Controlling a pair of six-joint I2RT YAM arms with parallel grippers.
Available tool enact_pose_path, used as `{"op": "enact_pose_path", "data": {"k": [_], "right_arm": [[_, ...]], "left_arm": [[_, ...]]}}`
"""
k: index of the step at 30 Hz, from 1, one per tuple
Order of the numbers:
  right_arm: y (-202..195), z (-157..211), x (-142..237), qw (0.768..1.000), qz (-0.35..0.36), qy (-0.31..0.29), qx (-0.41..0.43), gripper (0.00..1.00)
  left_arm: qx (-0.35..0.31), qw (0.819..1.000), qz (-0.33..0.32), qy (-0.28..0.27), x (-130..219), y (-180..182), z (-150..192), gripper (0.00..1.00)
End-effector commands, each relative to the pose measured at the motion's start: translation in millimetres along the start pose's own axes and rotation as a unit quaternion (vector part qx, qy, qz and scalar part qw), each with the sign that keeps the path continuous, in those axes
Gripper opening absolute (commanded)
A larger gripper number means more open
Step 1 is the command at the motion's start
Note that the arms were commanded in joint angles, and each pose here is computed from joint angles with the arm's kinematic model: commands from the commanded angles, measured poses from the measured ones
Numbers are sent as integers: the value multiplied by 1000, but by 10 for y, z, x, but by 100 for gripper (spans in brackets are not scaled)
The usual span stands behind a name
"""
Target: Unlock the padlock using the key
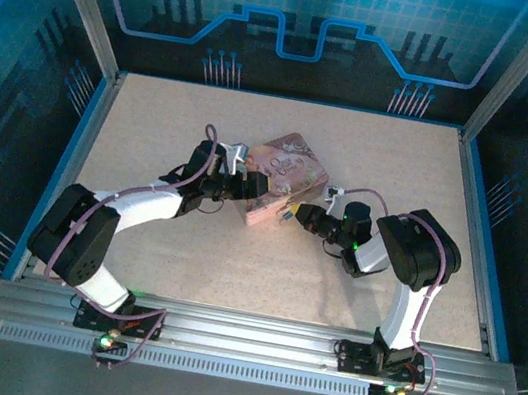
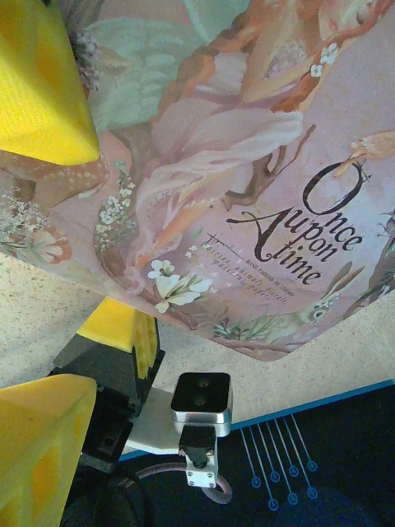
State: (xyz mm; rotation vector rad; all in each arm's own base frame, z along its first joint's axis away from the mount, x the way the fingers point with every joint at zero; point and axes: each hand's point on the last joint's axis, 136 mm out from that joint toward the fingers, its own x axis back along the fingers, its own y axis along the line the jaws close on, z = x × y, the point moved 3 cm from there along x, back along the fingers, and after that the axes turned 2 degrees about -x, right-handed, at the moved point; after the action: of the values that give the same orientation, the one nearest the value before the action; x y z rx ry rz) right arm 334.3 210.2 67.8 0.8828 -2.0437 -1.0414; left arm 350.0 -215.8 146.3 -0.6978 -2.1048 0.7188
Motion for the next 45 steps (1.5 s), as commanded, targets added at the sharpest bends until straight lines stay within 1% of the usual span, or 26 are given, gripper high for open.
{"op": "enact_pose_path", "data": {"k": [1,5,8,10,14,19,27,34,36,41,45], "right_arm": [[8,-117,10,1000,-3,-10,15,9],[34,-98,-19,1000,-9,2,20,15],[14,-73,0,1000,-6,3,21,17],[26,-75,0,1000,-9,2,22,16],[26,-84,8,1000,-8,-2,22,6],[20,-160,58,1000,1,-21,22,0],[-49,-357,202,997,21,-80,-4,0],[-131,-378,279,993,39,-106,-33,0],[-136,-380,280,993,40,-107,-36,0],[-110,-331,335,994,52,-92,-7,0],[13,-278,468,995,66,-69,31,0]], "left_arm": [[41,993,-87,67,-27,453,374,70],[44,993,-85,66,-27,458,386,70],[43,994,-84,64,-17,445,378,70],[42,993,-85,64,-16,447,382,70],[41,993,-85,64,-13,445,376,70],[42,993,-93,66,-16,489,410,70],[54,989,-117,79,-56,678,526,70],[58,988,-118,82,-80,722,565,70],[58,988,-116,83,-78,719,569,70],[54,991,-100,73,-38,617,487,70],[39,996,-65,47,91,381,246,74]]}}
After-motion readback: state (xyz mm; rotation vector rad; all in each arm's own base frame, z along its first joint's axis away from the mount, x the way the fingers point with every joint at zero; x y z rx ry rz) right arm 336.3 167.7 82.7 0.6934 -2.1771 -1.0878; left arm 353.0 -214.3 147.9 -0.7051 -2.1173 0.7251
